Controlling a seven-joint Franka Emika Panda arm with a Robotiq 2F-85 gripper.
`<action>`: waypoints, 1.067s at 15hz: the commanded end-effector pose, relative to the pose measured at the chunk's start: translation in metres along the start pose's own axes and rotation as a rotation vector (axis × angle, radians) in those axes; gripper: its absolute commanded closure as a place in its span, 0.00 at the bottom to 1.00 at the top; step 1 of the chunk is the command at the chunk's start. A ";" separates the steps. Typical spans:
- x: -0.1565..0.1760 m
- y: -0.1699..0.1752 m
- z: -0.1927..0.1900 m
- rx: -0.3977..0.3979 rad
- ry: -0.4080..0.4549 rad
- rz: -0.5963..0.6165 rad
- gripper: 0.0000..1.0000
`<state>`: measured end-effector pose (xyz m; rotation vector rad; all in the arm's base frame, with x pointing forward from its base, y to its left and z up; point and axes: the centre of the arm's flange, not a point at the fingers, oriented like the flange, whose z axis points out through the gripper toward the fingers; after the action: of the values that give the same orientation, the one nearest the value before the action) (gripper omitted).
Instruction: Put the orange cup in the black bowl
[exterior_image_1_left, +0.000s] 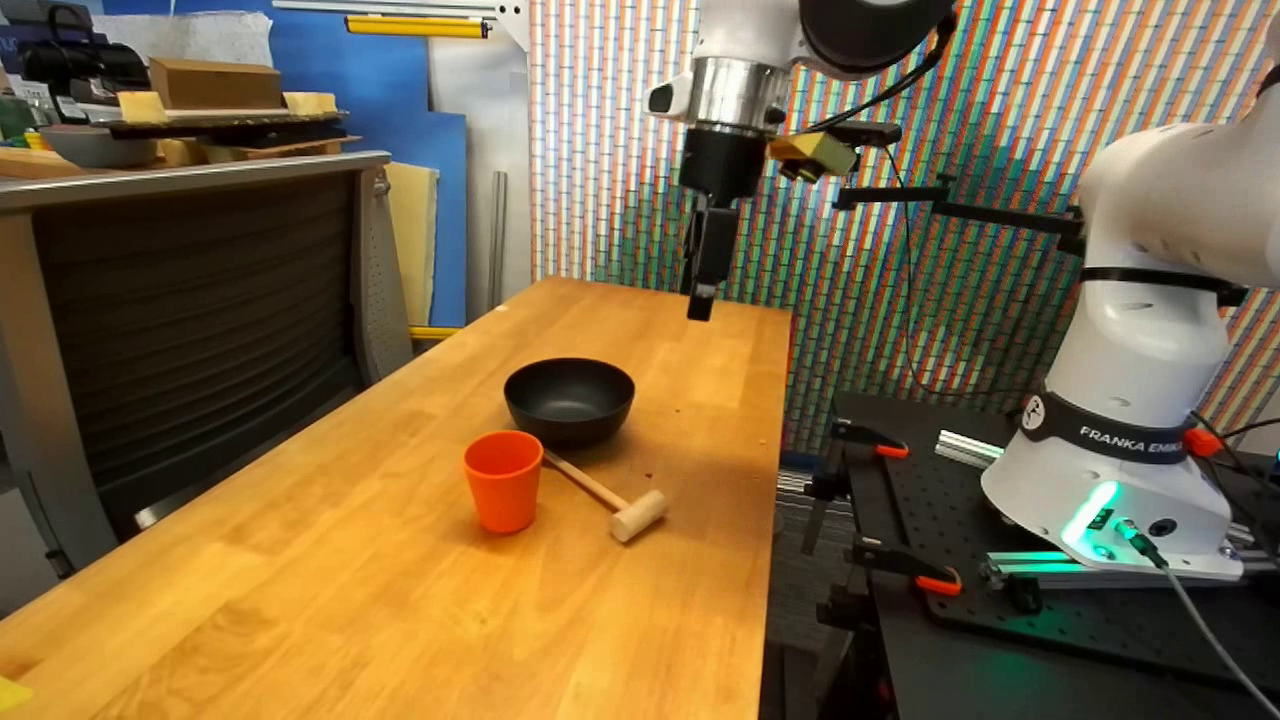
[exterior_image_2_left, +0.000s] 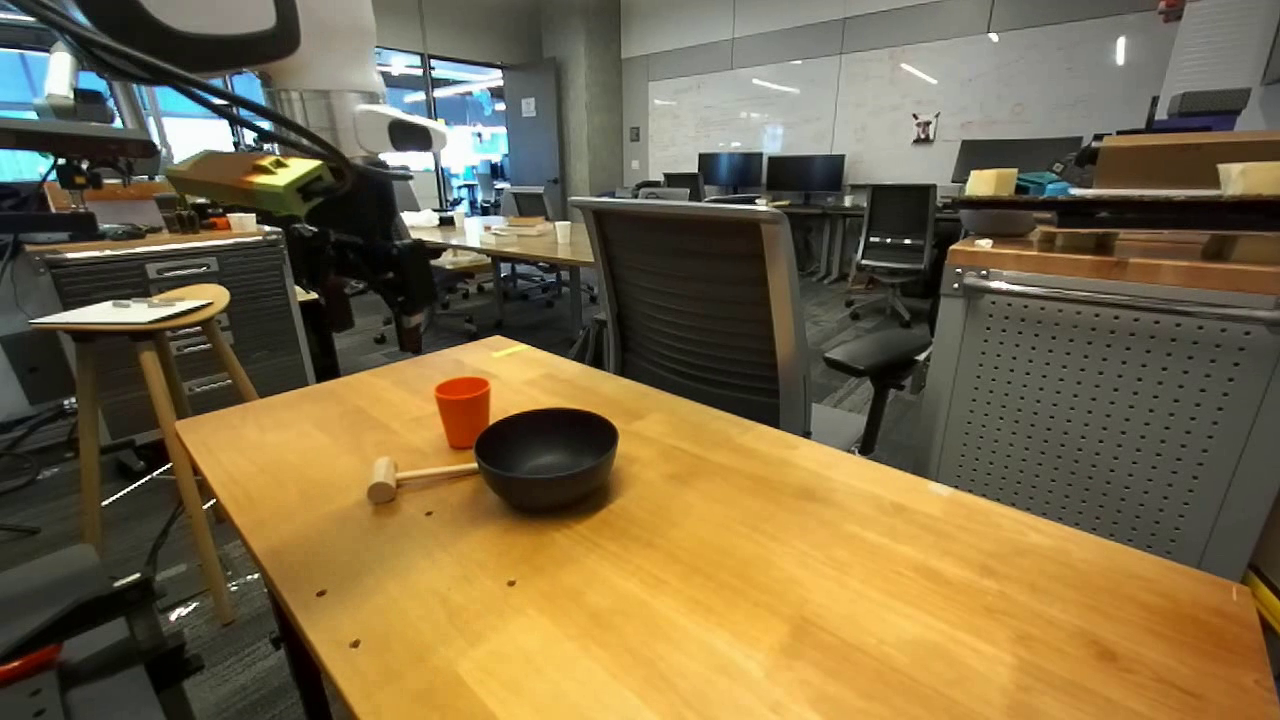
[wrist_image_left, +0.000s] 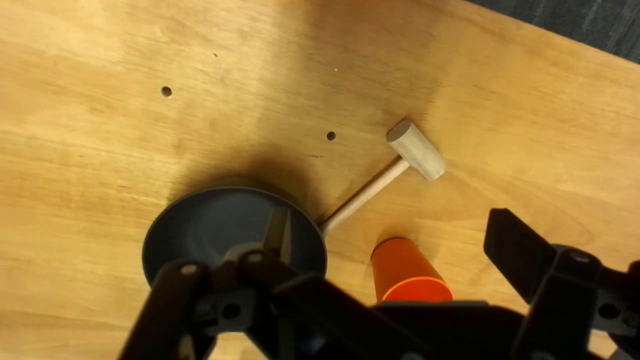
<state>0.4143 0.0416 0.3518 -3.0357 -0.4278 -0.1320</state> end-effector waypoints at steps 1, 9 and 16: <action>0.079 -0.012 0.044 -0.067 -0.076 -0.039 0.00; 0.196 -0.030 0.120 -0.123 -0.169 -0.145 0.00; 0.240 -0.036 0.160 -0.093 -0.238 -0.167 0.25</action>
<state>0.6156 0.1450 0.2290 -3.1238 -0.7050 0.1475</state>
